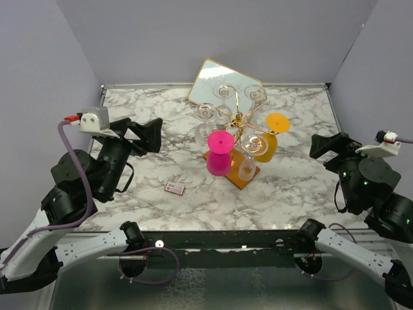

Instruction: Place the wine glass upside down on the wine glass rack

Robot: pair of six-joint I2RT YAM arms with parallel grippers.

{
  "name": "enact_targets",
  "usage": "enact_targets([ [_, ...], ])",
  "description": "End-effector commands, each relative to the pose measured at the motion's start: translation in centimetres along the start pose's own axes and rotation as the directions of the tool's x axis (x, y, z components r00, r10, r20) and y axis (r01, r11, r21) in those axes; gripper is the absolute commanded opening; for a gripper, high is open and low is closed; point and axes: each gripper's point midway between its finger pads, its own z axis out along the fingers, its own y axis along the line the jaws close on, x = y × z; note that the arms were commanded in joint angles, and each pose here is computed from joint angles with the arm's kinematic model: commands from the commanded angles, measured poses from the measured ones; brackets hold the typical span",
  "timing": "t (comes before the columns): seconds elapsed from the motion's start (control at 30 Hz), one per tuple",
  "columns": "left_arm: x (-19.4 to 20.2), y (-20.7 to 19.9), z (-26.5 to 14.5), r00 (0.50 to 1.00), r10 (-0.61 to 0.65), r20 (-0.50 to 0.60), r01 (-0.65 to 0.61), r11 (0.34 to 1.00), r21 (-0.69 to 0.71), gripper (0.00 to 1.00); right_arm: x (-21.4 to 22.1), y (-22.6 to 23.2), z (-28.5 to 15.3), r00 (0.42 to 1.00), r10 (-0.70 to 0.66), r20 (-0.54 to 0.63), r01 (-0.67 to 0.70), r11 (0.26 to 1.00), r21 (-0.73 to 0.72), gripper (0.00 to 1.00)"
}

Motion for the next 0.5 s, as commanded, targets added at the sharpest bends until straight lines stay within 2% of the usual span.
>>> enact_targets([
  [0.0, -0.7, 3.2, -1.3, 1.000, 0.023, 0.018, -0.021, 0.993, -0.120, 0.99, -2.6, -3.4, -1.3, 0.996, -0.036, 0.082, 0.027, 0.995, 0.099, 0.98],
  [0.2, -1.4, 4.3, -2.1, 0.999, 0.027, 0.036, -0.022, 0.989, -0.149, 0.99, -4.4, -5.1, -2.5, 0.989, 0.007, 0.148, -0.024, 0.993, 0.115, 0.98],
  [0.47, -1.6, 4.8, -2.2, 0.999, 0.031, 0.036, -0.024, 0.983, -0.179, 0.99, -4.7, -5.6, -3.0, 0.985, 0.041, 0.165, -0.060, 0.992, 0.112, 0.98],
])
